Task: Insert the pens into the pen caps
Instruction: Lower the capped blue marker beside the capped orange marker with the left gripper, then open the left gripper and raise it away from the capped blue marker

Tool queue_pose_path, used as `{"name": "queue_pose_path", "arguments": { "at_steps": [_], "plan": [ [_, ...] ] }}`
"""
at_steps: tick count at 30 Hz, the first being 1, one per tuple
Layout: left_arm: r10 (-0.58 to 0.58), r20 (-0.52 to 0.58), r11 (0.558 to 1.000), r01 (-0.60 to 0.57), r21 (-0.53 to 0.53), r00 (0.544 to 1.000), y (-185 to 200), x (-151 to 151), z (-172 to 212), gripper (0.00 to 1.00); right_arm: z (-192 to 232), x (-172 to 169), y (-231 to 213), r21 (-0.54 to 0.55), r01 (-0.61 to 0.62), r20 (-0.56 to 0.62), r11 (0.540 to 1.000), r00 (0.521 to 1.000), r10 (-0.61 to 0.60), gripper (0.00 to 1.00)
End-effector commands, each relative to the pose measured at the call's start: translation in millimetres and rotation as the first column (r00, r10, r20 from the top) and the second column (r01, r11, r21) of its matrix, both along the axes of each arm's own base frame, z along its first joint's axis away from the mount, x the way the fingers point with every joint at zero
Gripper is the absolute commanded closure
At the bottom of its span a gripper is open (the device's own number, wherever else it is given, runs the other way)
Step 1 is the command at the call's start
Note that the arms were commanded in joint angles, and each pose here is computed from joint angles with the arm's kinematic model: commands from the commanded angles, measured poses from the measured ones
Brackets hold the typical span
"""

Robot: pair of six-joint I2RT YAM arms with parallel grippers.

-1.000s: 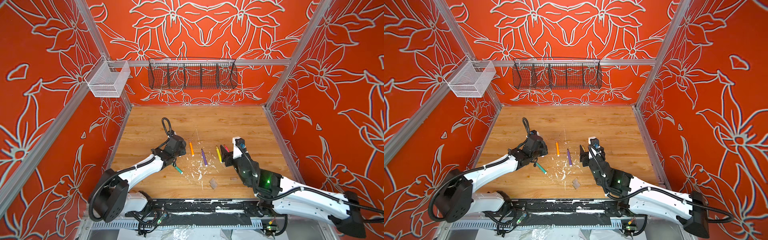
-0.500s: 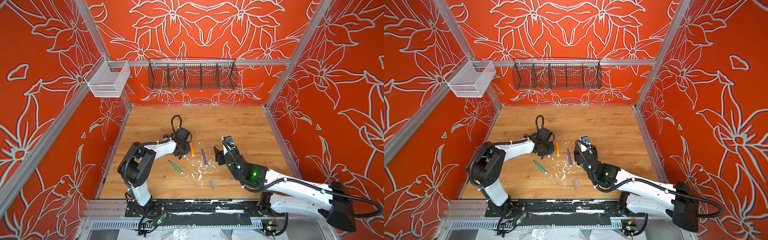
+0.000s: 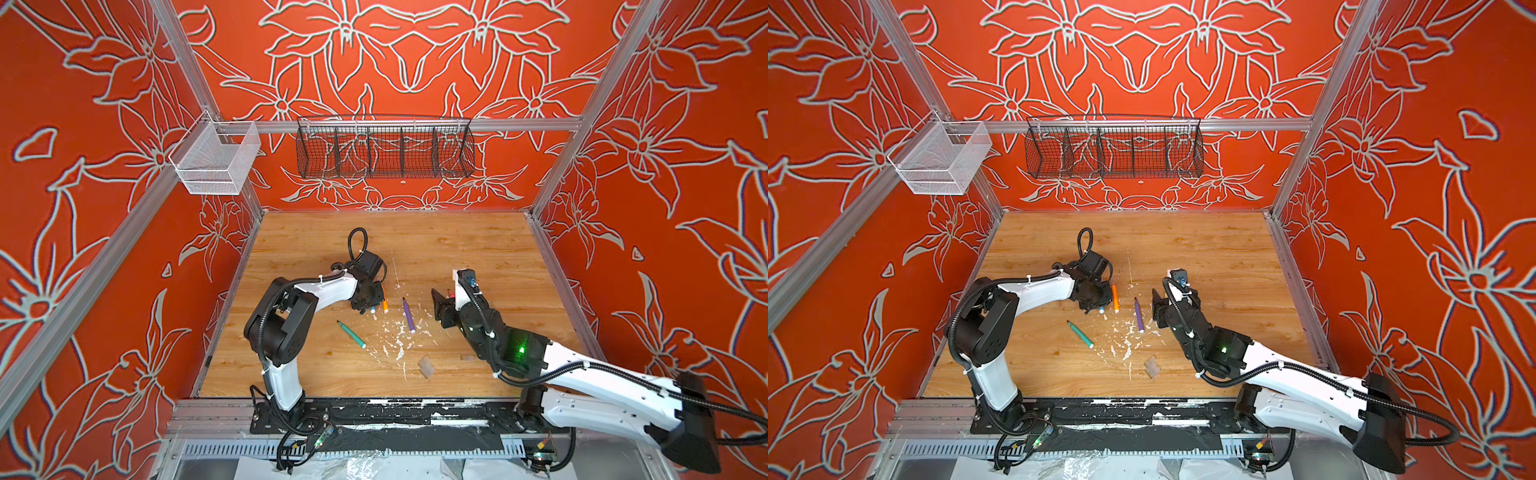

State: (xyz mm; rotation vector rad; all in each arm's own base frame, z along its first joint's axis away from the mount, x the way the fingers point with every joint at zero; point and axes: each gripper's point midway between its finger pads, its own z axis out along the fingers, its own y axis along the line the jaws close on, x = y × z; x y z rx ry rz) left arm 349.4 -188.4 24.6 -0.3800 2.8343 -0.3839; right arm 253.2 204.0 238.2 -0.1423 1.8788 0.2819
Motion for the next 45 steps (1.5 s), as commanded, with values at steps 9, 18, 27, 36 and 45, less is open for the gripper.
{"name": "queue_pose_path", "arguments": {
  "at_steps": [9,18,27,36,45],
  "plan": [
    [-0.02,0.012,1.0,0.02,-0.002,1.0,5.5,-7.4,10.6,0.67,3.7,-2.6,-4.3,0.006,-0.005,-0.005,1.0,1.0,0.005,0.29],
    [-0.035,0.214,0.998,0.046,-0.043,0.976,10.6,-5.5,63.1,0.63,9.8,-4.9,-10.2,0.023,0.0,0.012,1.0,1.0,-0.001,0.29],
    [0.118,0.321,0.982,-0.062,-0.18,0.94,30.1,-38.4,117.6,0.69,11.3,-6.2,-11.3,0.03,-0.003,0.014,1.0,1.0,0.003,0.29],
    [0.267,0.212,0.963,-0.269,-0.019,0.94,79.0,-122.2,104.6,0.68,15.1,-6.2,-17.1,0.026,0.015,0.03,1.0,0.999,-0.016,0.29],
    [0.355,0.221,0.935,-0.342,-0.097,0.908,96.5,-165.9,70.4,0.69,16.0,-6.6,-18.5,0.03,0.019,0.032,0.999,0.999,-0.02,0.29]
  ]
}}
